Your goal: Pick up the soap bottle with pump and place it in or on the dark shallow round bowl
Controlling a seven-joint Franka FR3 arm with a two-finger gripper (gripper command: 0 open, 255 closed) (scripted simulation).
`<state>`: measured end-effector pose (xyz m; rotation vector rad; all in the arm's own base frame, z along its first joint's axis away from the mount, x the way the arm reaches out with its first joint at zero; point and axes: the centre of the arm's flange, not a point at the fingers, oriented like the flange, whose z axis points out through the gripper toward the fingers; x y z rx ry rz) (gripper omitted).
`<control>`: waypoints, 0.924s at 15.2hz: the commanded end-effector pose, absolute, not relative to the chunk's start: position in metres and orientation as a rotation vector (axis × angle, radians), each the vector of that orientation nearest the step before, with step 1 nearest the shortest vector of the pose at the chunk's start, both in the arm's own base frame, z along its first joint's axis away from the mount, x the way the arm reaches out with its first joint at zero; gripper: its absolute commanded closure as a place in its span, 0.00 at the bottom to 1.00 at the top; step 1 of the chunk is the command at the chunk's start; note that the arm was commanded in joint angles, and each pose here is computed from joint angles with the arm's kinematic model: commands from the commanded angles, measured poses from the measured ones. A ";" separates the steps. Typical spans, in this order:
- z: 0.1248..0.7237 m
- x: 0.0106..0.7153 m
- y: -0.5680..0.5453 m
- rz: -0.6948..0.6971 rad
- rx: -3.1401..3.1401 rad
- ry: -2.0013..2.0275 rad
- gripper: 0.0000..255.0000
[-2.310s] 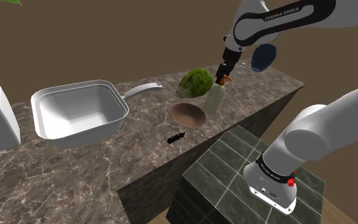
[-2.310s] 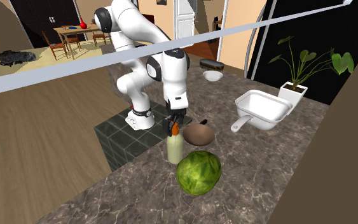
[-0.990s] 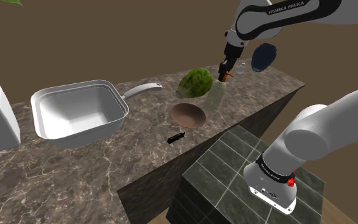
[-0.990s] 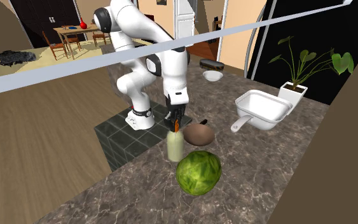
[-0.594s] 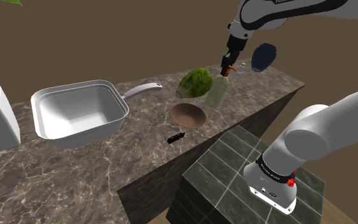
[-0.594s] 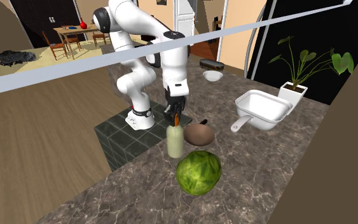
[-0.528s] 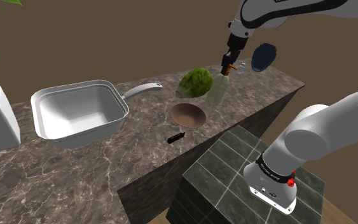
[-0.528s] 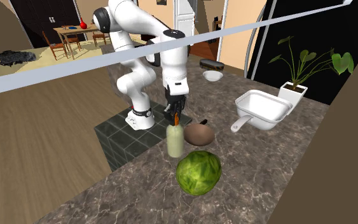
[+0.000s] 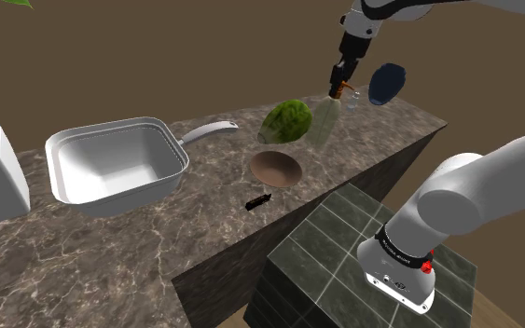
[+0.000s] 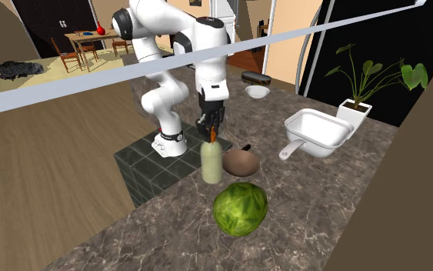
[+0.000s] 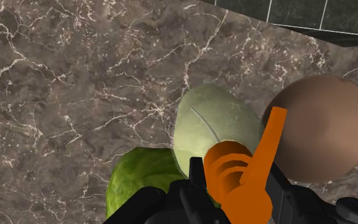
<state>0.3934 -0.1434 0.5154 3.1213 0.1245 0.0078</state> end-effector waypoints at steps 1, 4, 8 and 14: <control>0.526 0.393 -0.142 0.008 3.121 0.125 1.00; 0.541 0.395 -0.130 0.008 3.121 0.125 1.00; 0.565 0.403 -0.083 0.008 3.121 0.125 1.00; 0.599 0.415 -0.013 0.008 3.121 0.125 1.00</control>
